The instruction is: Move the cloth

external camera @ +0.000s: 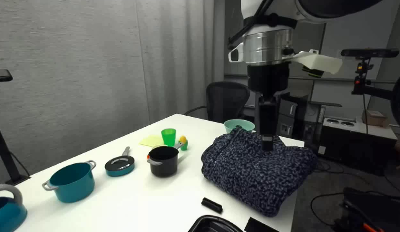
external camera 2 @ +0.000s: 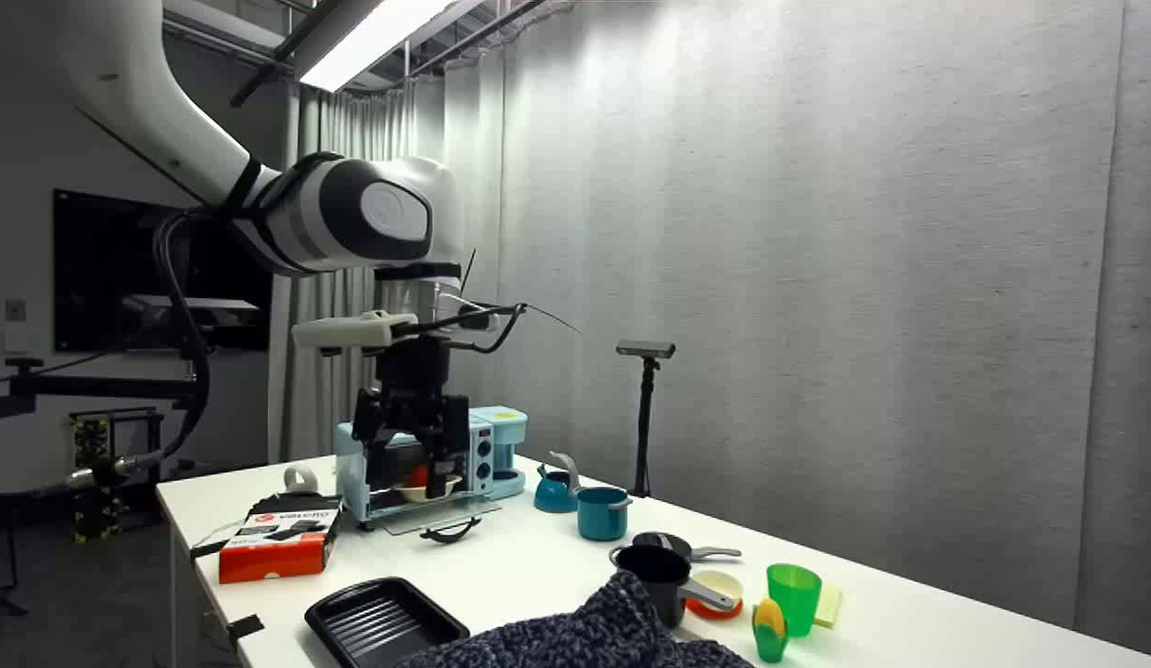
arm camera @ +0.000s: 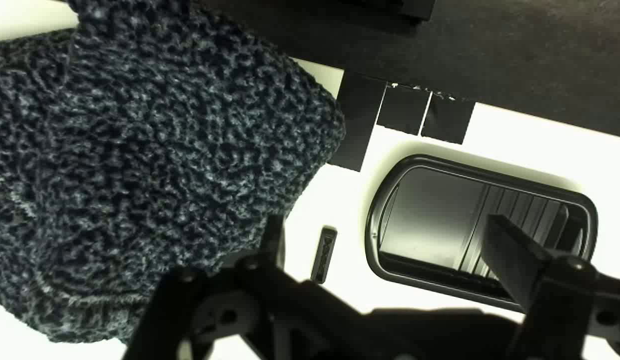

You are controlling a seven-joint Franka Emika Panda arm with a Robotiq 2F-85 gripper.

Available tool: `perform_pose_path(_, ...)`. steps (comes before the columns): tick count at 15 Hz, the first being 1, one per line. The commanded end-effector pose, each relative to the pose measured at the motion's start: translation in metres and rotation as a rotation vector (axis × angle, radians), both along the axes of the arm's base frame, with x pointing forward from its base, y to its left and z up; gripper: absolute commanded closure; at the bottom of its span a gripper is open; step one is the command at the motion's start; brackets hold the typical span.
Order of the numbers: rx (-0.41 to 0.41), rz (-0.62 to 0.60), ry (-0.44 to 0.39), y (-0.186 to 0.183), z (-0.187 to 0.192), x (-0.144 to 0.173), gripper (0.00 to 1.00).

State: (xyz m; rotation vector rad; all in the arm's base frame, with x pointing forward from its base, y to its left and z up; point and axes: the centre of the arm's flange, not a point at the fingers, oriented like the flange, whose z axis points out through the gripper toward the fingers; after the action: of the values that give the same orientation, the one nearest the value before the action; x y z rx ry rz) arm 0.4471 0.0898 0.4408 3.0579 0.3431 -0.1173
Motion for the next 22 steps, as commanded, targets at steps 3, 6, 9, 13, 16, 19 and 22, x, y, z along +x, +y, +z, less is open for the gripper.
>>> perform_pose_path(3,0.0,0.0,0.001,0.0,-0.001,0.0,0.0)
perform_pose_path(6,0.0,0.0,0.001,0.0,-0.001,0.0,0.0)
perform_pose_path(9,0.0,0.0,0.001,0.0,-0.001,0.0,0.0)
perform_pose_path(13,-0.003,-0.004,0.0,0.0,-0.001,0.0,0.0)
perform_pose_path(16,-0.051,-0.048,-0.019,-0.007,-0.004,0.004,0.0)
perform_pose_path(19,-0.109,-0.115,-0.029,-0.025,-0.007,0.011,0.0)
perform_pose_path(22,-0.137,-0.223,-0.057,-0.057,-0.017,0.021,0.0)
